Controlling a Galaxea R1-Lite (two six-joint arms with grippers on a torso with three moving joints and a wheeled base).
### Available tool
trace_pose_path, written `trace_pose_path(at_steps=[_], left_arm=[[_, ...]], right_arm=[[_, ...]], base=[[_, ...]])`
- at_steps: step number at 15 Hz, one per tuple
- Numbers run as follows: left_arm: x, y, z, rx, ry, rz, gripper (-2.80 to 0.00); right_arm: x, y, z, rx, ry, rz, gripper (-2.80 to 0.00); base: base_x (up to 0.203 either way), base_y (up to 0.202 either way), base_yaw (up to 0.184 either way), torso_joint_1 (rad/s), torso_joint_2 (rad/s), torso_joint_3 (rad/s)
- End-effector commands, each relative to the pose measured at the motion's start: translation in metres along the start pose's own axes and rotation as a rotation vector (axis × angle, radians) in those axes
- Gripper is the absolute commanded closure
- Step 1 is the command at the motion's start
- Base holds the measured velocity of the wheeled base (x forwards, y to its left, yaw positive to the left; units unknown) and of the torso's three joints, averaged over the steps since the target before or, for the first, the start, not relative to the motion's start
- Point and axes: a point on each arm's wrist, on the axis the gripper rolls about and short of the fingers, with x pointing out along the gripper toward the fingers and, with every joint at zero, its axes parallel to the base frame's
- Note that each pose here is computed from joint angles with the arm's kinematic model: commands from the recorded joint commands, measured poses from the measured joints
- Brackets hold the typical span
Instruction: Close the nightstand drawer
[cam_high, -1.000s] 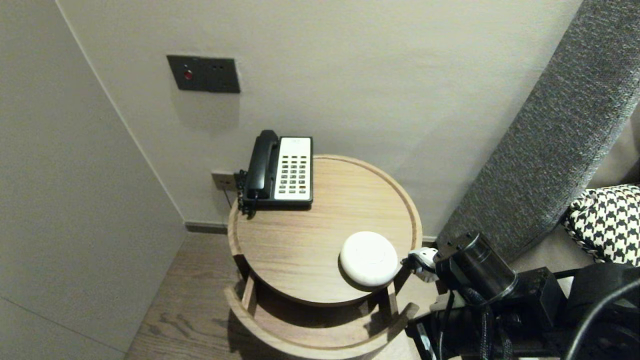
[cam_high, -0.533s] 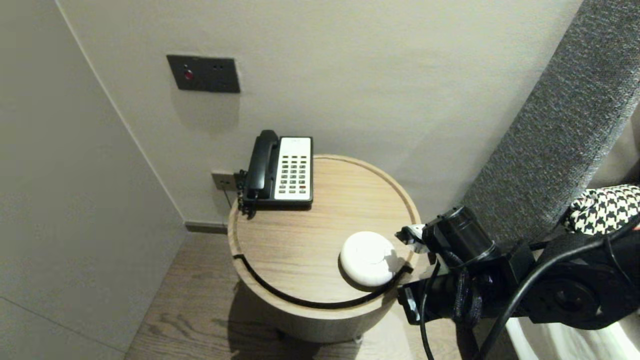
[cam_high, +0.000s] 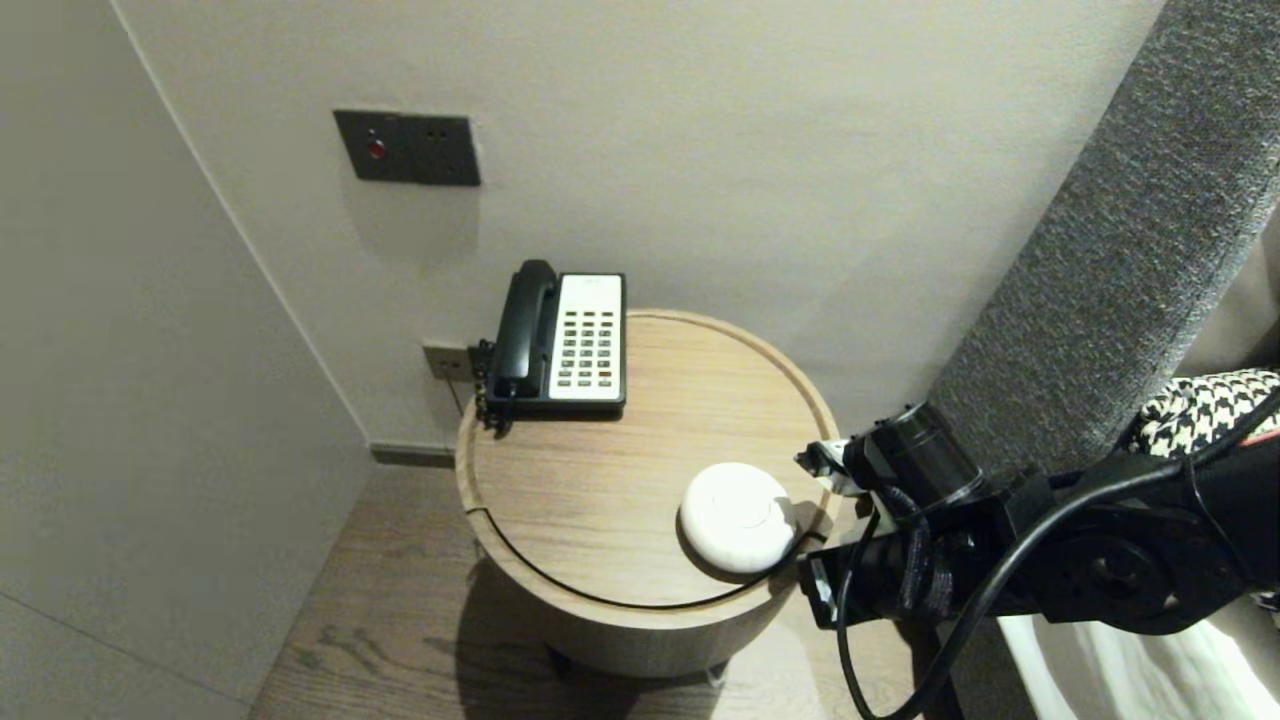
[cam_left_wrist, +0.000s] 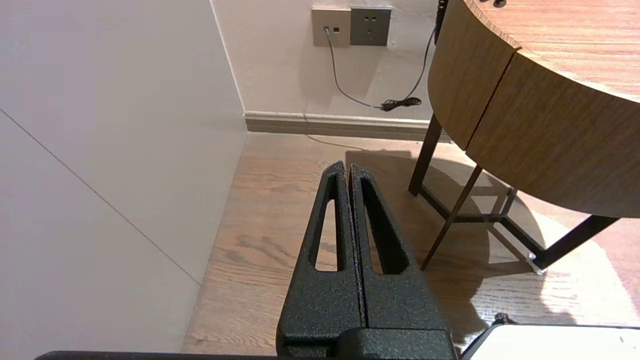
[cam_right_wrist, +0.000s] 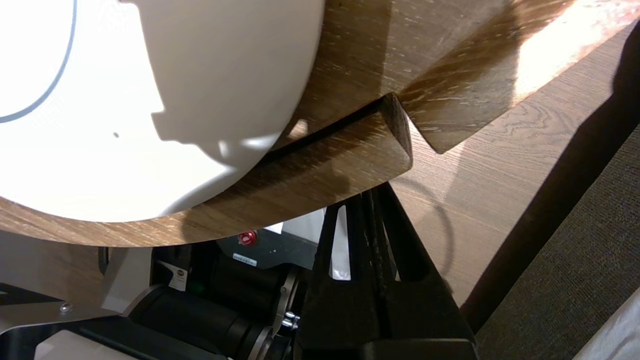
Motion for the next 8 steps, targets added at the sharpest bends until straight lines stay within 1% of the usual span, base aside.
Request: trace_pose_path(at_steps=[1, 4, 6, 7, 8], left_arm=[[0.000, 0.000, 0.000, 0.001, 0.000, 0.001, 0.00], [0.000, 0.000, 0.000, 0.000, 0.000, 0.001, 0.00], [0.000, 0.000, 0.000, -0.001, 0.000, 0.001, 0.00], [0.000, 0.000, 0.000, 0.001, 0.000, 0.001, 0.00], [0.000, 0.000, 0.000, 0.001, 0.000, 0.001, 0.00]], right_arm=[[0.000, 0.000, -0.003, 0.001, 0.009, -0.001, 0.00], [-0.003, -0.003, -0.011, 0.004, 0.028, -0.008, 0.00], [-0.017, -0.006, -0.017, 0.003, 0.010, -0.004, 0.00], [-0.025, -0.009, -0.024, 0.003, 0.009, -0.008, 0.00], [-0.030, -0.019, -0.031, 0.019, 0.016, -0.031, 0.00]], base=[[0.000, 0.000, 0.000, 0.000, 0.00, 0.000], [0.000, 0.000, 0.000, 0.000, 0.00, 0.000], [0.000, 0.000, 0.000, 0.000, 0.00, 0.000], [0.000, 0.000, 0.000, 0.000, 0.00, 0.000], [0.000, 0.000, 0.000, 0.000, 0.00, 0.000]])
